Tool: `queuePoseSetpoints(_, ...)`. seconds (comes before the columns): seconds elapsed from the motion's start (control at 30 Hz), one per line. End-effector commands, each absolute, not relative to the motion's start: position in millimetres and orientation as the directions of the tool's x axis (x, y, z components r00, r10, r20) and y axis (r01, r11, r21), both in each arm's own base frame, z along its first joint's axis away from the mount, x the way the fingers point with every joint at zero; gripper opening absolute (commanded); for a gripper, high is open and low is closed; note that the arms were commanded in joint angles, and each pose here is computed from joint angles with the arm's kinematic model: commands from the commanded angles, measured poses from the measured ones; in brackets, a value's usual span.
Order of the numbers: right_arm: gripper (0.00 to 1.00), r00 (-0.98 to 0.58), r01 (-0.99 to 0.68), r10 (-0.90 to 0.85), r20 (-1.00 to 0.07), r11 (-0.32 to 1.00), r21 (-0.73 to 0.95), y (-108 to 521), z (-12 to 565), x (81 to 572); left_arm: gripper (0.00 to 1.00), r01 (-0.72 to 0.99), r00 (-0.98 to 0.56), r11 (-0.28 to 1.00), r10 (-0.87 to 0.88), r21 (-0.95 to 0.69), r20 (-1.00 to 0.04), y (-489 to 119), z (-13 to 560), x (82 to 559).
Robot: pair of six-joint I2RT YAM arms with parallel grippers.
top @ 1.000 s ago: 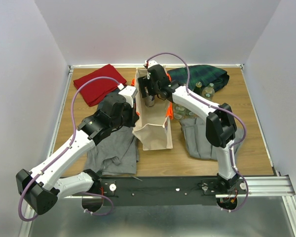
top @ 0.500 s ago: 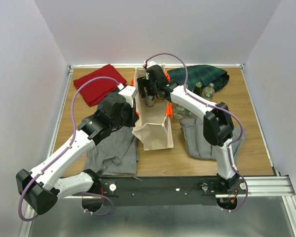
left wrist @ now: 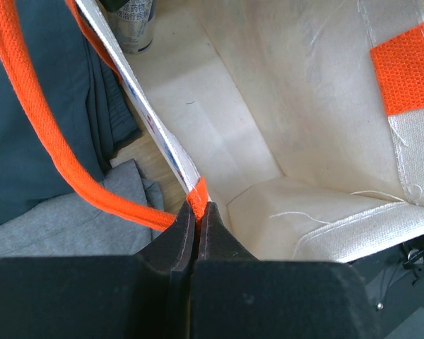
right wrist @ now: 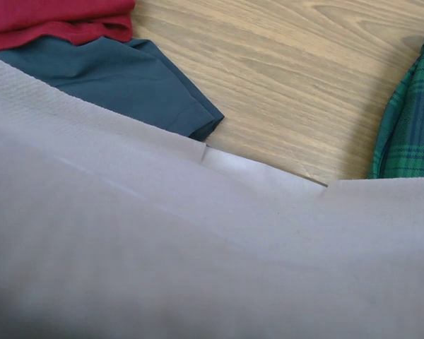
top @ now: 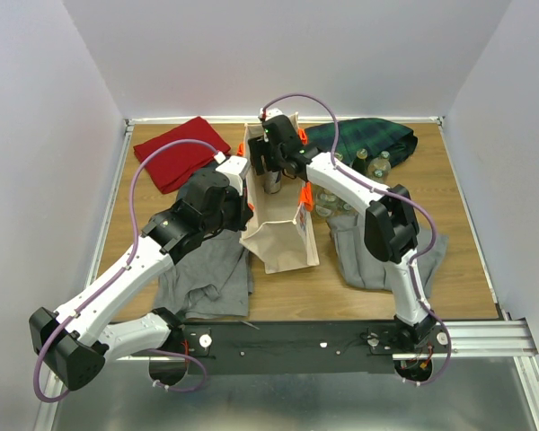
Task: Take the beverage out of the canvas bag
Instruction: Adjust the drink in the canvas bag.
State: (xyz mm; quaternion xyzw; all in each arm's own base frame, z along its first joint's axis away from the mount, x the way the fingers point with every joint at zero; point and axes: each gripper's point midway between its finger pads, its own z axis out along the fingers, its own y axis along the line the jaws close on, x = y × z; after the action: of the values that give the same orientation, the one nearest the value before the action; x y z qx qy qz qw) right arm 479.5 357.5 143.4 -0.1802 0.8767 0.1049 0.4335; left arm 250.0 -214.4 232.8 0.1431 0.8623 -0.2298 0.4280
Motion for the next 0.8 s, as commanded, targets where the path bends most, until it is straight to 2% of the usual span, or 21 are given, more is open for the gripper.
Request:
queuePoseSetpoints(0.0, 0.85, -0.616, -0.384, -0.258, -0.745, 0.923, -0.003, 343.4, 122.0, 471.8, 0.0, 0.463, -0.577, 0.842, 0.051, -0.275, -0.815, -216.9, 236.2, 250.5)
queuePoseSetpoints(0.77, 0.79, -0.641, -0.391, -0.273, -0.718, 0.92, -0.001, 342.1, 105.3, 464.6, 0.0, 0.459, -0.58, 0.845, 0.05, -0.276, -0.813, -215.3, 235.5, 249.2)
